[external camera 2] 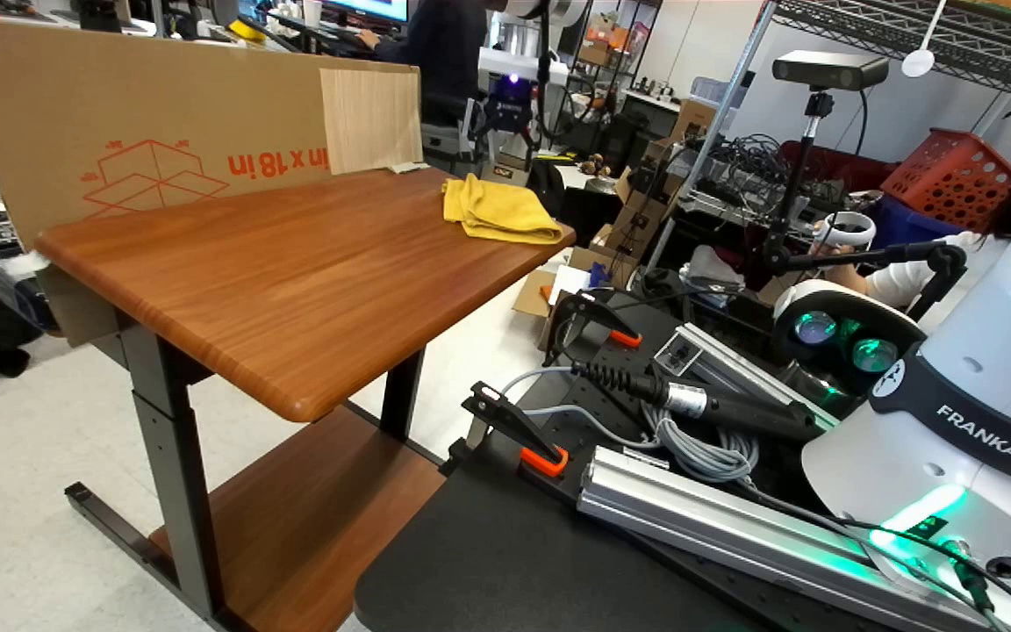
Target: Use the yellow towel to wipe the tabletop
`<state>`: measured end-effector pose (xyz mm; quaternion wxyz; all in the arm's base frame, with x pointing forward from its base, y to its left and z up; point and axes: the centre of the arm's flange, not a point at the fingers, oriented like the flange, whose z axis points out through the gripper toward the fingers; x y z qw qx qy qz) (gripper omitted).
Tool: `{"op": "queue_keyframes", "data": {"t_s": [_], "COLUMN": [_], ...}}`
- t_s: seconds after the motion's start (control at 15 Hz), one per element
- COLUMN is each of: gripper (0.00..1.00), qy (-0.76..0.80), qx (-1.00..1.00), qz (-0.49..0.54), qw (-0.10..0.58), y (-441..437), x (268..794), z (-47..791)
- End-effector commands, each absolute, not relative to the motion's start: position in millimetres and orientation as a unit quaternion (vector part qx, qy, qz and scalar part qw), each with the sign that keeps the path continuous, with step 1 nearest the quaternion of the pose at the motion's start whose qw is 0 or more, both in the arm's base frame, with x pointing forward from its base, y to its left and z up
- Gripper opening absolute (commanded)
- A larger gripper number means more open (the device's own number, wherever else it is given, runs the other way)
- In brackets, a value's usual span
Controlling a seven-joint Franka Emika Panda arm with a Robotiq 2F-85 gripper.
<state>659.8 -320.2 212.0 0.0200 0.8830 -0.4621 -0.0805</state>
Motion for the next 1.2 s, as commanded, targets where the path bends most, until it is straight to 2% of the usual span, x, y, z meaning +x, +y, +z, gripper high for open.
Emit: {"op": "queue_keyframes", "data": {"t_s": [0.0, 0.6, 0.8, 1.13], "gripper": [1.0, 1.0, 1.0, 1.0], "qy": [-0.455, -0.376, -0.372, -0.357], "qx": [0.886, 0.911, 0.912, 0.928], "qz": [-0.085, -0.148, -0.158, -0.106], "qw": [0.021, 0.085, 0.07, 0.023], "y": [-314.0, -253.4, -250.2, -219.9], "x": [653.2, 593.2, 592.4, 596.9], "z": [209.5, 139.9, 115.7, 109.0]}}
